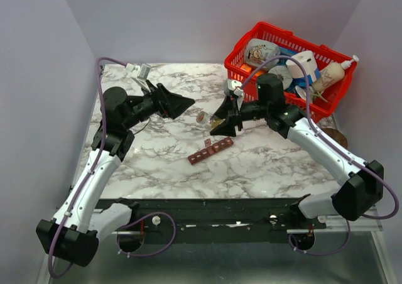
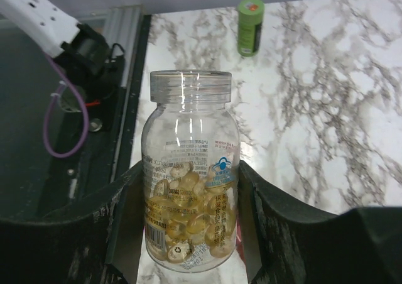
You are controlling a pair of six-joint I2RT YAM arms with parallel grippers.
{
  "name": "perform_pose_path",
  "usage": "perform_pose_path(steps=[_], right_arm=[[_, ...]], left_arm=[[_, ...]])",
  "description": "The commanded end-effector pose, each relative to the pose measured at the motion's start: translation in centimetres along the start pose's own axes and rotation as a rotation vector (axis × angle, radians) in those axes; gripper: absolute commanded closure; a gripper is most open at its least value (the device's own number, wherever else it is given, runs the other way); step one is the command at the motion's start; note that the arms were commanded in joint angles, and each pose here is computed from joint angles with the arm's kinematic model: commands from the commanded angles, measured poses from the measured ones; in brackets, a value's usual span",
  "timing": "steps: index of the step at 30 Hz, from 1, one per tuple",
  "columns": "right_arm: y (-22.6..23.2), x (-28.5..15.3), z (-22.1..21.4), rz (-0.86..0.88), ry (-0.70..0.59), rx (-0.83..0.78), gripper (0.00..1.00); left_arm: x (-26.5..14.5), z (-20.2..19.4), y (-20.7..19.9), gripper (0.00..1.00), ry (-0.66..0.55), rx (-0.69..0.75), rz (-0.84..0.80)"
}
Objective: Sort the pills into containers
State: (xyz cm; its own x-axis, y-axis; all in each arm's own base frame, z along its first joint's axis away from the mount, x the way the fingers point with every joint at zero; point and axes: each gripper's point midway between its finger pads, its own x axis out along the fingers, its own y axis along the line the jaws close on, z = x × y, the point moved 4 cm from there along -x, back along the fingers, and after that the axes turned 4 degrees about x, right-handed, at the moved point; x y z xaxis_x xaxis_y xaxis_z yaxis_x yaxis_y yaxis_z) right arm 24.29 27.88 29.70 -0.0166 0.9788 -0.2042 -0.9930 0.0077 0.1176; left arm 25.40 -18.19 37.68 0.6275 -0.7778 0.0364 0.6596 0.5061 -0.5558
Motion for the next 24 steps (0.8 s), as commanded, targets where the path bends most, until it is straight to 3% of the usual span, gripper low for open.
perform_pose_path(steps=[1,6,17,24], right_arm=[[3.0,-0.8,2.1,0.210,-0.079,0.017,0.79],[3.7,-0.8,2.6,0.269,-0.100,0.059,0.79],[4.0,-0.5,3.2,0.330,-0.128,0.149,0.79],[4.1,-0.5,2.9,0.331,-0.127,0.154,0.79]], left_arm=[[-1.9,-2.0,-2.3,0.08,0.095,0.154,-0.206],[-3.6,-2.3,-5.3,0.07,0.045,0.284,-0.429],[-2.5,-4.1,-6.9,0.07,0.082,0.336,-0.532],[-1.4,-4.0,-7.0,0.09,0.059,0.332,-0.507]])
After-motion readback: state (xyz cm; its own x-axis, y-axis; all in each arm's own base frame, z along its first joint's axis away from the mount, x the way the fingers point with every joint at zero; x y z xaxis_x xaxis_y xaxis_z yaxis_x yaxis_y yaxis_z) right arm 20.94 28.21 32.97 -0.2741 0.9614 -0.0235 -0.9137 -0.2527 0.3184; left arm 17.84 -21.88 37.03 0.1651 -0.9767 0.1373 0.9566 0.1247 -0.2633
